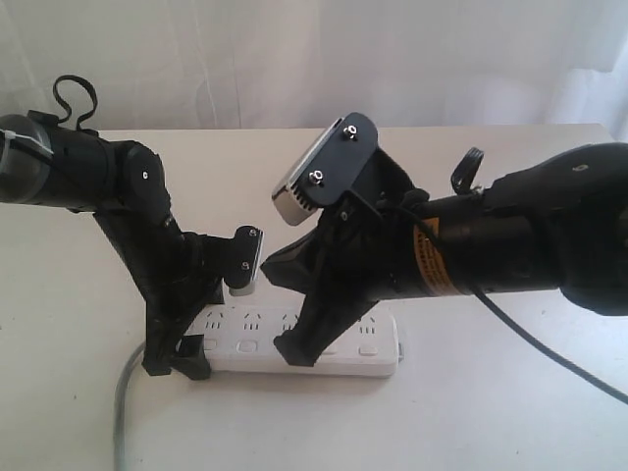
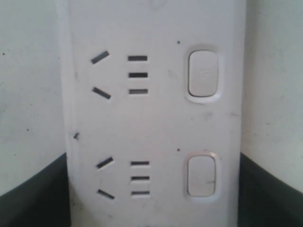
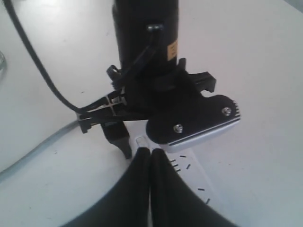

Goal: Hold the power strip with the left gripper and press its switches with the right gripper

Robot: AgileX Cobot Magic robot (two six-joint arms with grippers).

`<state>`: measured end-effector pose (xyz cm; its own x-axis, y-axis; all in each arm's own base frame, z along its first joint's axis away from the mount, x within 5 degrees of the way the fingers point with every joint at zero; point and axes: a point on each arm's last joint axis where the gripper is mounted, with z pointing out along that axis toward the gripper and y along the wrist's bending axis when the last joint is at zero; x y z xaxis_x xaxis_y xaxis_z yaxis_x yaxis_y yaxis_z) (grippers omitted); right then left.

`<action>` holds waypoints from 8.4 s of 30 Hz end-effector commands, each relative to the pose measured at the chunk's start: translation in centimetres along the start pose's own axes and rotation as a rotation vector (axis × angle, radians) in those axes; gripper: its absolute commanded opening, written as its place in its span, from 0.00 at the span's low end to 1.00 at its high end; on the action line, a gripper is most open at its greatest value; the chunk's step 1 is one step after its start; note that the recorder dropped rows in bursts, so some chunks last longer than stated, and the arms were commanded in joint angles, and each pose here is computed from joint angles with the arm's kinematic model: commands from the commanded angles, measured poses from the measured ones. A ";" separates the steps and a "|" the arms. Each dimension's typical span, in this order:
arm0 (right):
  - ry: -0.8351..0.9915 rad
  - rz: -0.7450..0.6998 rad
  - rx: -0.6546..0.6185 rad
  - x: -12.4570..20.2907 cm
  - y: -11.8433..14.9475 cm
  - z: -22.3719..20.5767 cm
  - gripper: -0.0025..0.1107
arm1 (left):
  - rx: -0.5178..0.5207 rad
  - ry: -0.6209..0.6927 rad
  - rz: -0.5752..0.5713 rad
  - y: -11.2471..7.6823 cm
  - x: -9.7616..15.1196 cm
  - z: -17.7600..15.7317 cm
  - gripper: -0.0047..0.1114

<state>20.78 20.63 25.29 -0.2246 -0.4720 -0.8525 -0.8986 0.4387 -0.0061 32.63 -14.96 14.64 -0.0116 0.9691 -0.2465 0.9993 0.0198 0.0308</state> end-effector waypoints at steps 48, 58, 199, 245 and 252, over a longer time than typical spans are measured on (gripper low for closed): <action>0.240 0.228 0.045 7.4 -2.3 8.6 0.02 | 0.121 0.041 0.003 -1.2 0.5 1.2 0.04; 0.244 0.275 0.024 7.8 -2.7 10.4 0.02 | 0.130 0.043 -0.001 -1.3 0.5 1.2 0.04; 0.255 0.381 0.095 8.7 -2.6 10.0 0.02 | 0.117 0.096 -0.164 -1.3 0.9 1.2 0.04; 0.241 0.395 0.129 8.2 -2.9 9.7 0.02 | 0.150 0.081 -0.153 -1.5 0.7 1.3 0.04; 0.251 0.403 0.117 8.6 -2.7 9.7 0.02 | 0.151 0.081 -0.150 -1.5 0.7 1.3 0.04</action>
<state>25.24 22.99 13.61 -0.6352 -0.3952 -0.6635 -0.6725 0.7055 0.2236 32.47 -14.93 14.69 -0.1421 0.9665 -0.2137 0.9893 0.1461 0.0027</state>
